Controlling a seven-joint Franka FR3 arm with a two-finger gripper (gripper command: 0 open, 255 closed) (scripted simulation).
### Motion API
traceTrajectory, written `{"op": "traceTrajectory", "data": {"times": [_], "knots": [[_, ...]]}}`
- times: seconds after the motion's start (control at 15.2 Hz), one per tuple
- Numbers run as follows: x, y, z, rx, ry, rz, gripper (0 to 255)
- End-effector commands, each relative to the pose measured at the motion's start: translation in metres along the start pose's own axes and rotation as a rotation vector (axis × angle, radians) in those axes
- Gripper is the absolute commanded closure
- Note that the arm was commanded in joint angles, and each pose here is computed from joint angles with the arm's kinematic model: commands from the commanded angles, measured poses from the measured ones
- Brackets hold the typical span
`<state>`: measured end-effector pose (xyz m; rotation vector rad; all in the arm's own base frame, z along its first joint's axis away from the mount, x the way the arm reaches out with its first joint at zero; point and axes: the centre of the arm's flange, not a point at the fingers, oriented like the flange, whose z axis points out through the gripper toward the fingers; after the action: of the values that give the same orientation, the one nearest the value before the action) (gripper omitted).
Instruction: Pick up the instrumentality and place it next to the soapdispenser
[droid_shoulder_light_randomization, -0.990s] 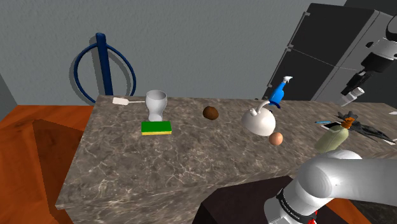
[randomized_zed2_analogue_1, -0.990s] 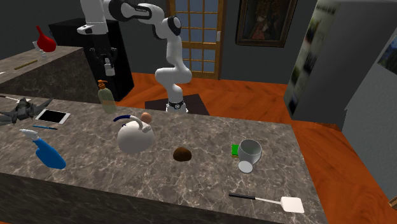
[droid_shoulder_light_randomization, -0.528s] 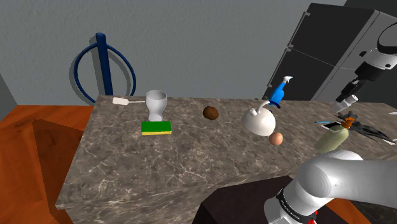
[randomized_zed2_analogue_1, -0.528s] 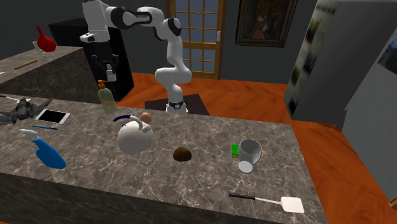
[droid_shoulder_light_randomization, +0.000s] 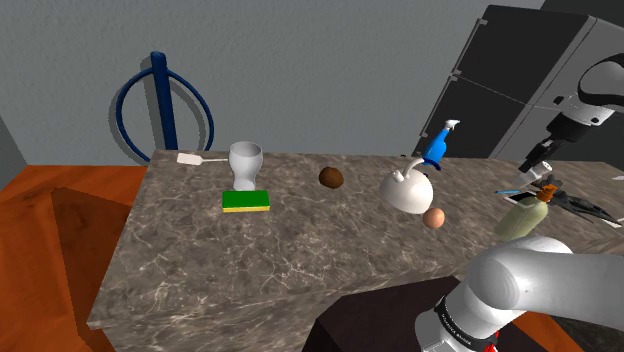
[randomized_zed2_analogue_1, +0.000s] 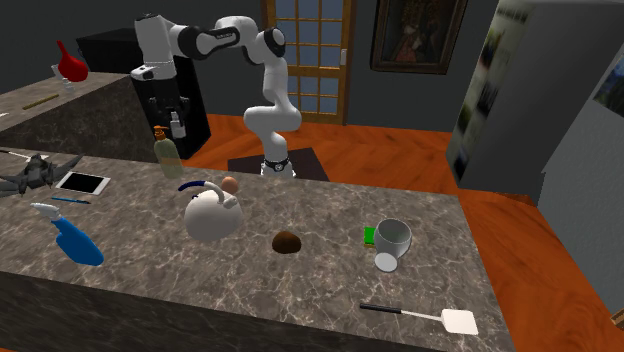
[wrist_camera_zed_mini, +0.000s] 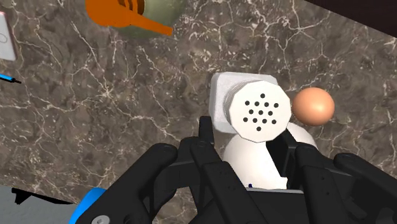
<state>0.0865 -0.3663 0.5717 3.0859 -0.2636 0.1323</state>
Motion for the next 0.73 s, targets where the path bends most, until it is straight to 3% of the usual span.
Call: {"op": "traceTrajectory", "data": {"times": [0.0, 0.66], "knots": [[-0.001, -0.001, 0.010, 0.000, 0.000, 0.000, 255], [-0.006, -0.003, 0.063, 0.000, 0.000, 0.000, 255]]}}
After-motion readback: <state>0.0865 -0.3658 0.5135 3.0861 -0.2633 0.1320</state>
